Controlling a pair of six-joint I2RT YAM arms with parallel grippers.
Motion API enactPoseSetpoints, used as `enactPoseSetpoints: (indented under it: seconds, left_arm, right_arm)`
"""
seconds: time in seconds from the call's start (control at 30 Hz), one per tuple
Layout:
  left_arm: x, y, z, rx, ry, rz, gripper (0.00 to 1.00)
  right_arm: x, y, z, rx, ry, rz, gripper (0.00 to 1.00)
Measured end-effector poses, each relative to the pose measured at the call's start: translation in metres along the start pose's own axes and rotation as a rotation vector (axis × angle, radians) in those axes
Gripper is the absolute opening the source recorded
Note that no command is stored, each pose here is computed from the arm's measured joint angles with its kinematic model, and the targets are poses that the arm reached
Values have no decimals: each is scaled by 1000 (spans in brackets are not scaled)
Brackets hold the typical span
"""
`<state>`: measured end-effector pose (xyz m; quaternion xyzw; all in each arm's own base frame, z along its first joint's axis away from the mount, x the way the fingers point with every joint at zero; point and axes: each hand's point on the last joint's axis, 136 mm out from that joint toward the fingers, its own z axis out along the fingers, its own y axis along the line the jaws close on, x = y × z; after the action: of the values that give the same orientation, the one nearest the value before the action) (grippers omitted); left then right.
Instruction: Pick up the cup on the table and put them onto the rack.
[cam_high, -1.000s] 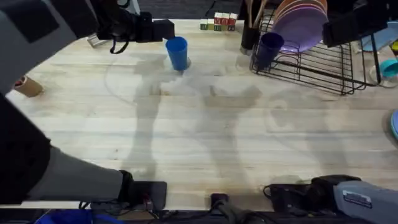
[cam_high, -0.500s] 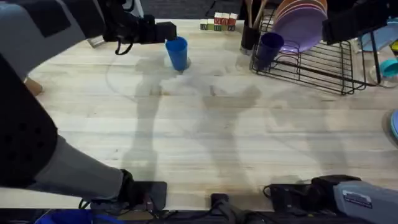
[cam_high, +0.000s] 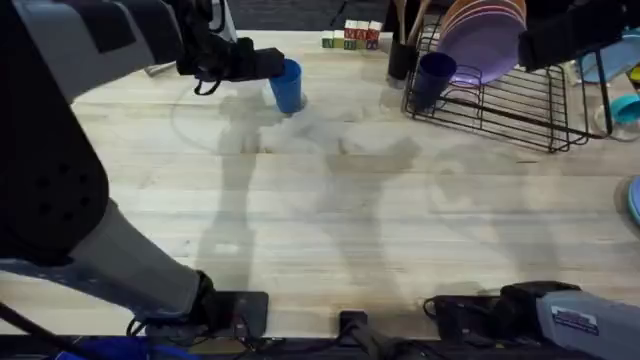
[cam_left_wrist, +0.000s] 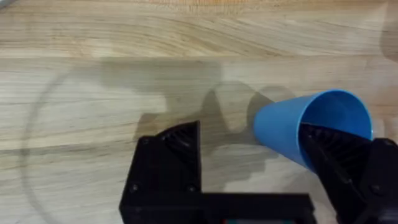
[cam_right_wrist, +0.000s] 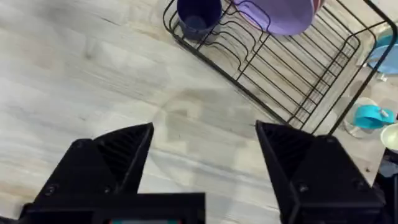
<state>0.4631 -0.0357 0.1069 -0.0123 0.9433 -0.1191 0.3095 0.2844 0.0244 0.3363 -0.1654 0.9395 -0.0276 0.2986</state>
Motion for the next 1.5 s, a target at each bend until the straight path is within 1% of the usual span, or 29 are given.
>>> enactPoseSetpoints:
  seconds: [0.1,0.2,0.23,0.33,0.4,0.47,0.5,0.63,0.77,0.87,1.0,1.1,1.2,1.37,1.43,1.5]
  left_arm:
    - [0,0,0,2,1,-3,838]
    - [1,-3,1,19,4,-11,807]
    - [1,-5,1,28,5,-16,752]
    - [1,-9,1,51,8,-22,393]
    - [2,-10,1,60,9,-25,257]
    - [2,-12,1,69,10,-28,96]
    - [2,-12,1,71,11,-26,59]
    - [2,-14,0,82,11,-28,43]
    - [2,-19,-1,111,18,-30,43]
    - [-1,-25,-3,142,18,-28,42]
    - [-10,-40,-9,173,7,-8,41]
    - [-19,-61,-19,202,-19,30,42]
    - [-28,-95,-39,252,-61,88,41]
    - [-49,-163,-87,363,-173,209,41]
    - [-54,-188,-106,410,-221,253,42]
    - [-57,-208,-121,449,-260,289,41]
  right_arm:
    - [0,0,0,0,0,0,993]
    - [0,0,0,0,0,0,993]
    - [0,0,0,0,0,0,993]
    - [0,0,0,0,1,0,993]
    - [0,0,1,-1,3,0,993]
    - [-1,0,2,-1,5,0,993]
    - [0,0,3,-2,7,0,993]
    - [-1,0,4,-3,10,0,993]
    - [-1,0,4,-3,10,0,993]
    - [0,0,4,-3,10,0,993]
    - [0,0,0,0,-1,0,993]
    - [1,0,-8,6,-22,0,993]
    - [3,1,-17,12,-43,0,993]
    - [6,2,-27,18,-65,0,993]
    - [9,2,-29,17,-62,0,993]
    - [12,2,-30,21,-53,2,993]
